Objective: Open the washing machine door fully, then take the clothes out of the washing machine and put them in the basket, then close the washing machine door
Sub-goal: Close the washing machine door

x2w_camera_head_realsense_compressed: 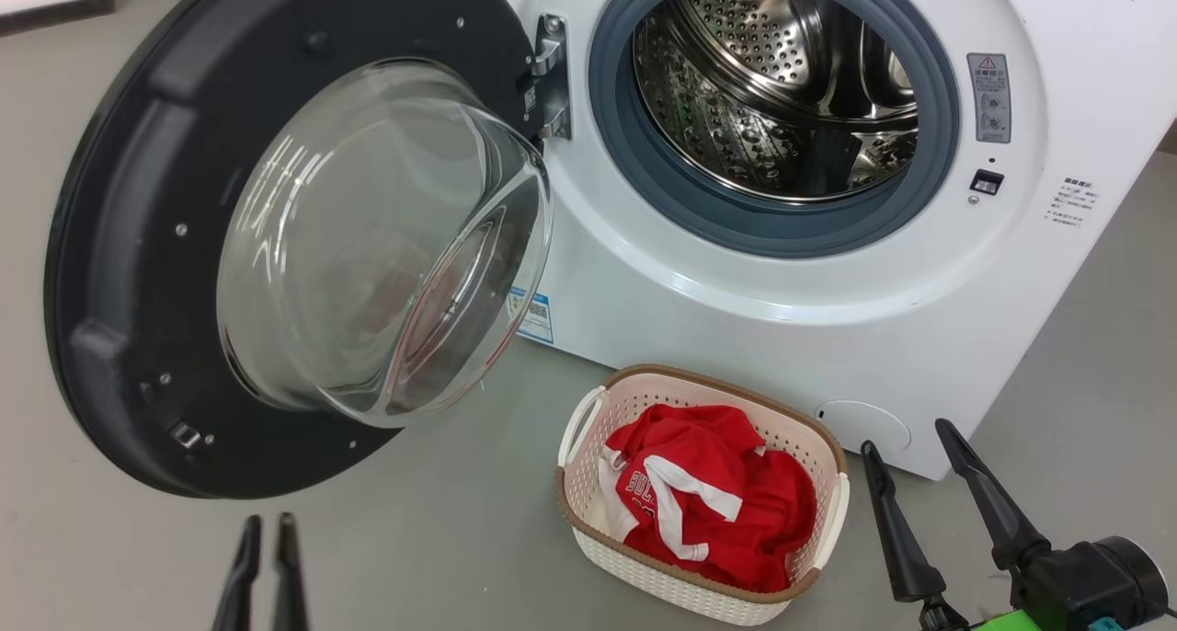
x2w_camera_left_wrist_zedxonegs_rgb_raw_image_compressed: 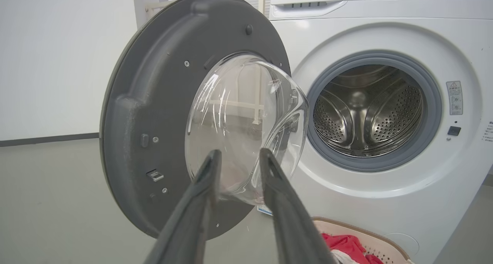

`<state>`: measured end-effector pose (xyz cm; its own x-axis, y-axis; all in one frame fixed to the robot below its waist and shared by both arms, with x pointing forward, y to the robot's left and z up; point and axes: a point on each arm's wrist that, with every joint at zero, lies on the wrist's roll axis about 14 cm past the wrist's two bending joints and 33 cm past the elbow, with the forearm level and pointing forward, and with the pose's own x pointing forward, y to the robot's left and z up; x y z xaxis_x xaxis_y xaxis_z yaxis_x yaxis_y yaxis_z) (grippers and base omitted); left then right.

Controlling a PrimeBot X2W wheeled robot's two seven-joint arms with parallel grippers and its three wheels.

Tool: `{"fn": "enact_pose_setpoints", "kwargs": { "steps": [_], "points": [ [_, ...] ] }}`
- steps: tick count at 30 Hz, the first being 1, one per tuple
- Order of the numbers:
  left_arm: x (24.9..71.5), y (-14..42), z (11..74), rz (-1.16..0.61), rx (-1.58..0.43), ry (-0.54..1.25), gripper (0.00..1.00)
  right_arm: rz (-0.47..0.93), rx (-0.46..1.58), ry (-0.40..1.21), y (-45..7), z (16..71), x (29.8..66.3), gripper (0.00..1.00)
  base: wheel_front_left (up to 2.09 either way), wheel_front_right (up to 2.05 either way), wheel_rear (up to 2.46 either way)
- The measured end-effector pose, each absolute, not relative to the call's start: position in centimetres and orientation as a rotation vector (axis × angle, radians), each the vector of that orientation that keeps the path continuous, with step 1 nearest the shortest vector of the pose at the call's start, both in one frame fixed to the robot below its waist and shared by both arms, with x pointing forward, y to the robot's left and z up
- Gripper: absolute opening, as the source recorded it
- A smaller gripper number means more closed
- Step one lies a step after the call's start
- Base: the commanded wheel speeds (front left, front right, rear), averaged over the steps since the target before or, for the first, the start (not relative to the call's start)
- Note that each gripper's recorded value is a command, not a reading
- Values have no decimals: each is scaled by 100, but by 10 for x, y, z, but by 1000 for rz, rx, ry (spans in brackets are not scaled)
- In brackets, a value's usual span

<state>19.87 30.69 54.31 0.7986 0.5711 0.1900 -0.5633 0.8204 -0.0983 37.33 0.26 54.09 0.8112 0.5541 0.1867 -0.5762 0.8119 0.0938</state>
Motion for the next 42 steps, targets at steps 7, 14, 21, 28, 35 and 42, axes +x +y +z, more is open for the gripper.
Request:
{"fn": "enact_pose_setpoints", "kwargs": {
  "steps": [7, 14, 21, 28, 35, 42],
  "points": [
    [203, 327, 570, 647, -103, -324, 0, 597, 149, -146, 0, 538, 374, 100, 0, 0, 0],
    [209, 360, 615, 678, -99, -480, 0, 574, 145, -141, -8, 536, 373, 100, 0, 0, 0],
    [212, 399, 663, 686, -195, -678, 0, 557, 141, -145, -14, 537, 372, 100, 0, 0, 0],
    [224, 450, 678, 710, -436, -766, 0, 538, 135, -144, -21, 535, 369, 100, 0, 0, 0],
    [247, 496, 658, 712, -842, -718, 0, 506, 134, -137, -32, 532, 369, 100, 0, 0, 0],
    [269, 520, 632, 727, -1112, -600, 0, 487, 136, -124, -38, 528, 370, 100, 0, 0, 0]
  ]
}}
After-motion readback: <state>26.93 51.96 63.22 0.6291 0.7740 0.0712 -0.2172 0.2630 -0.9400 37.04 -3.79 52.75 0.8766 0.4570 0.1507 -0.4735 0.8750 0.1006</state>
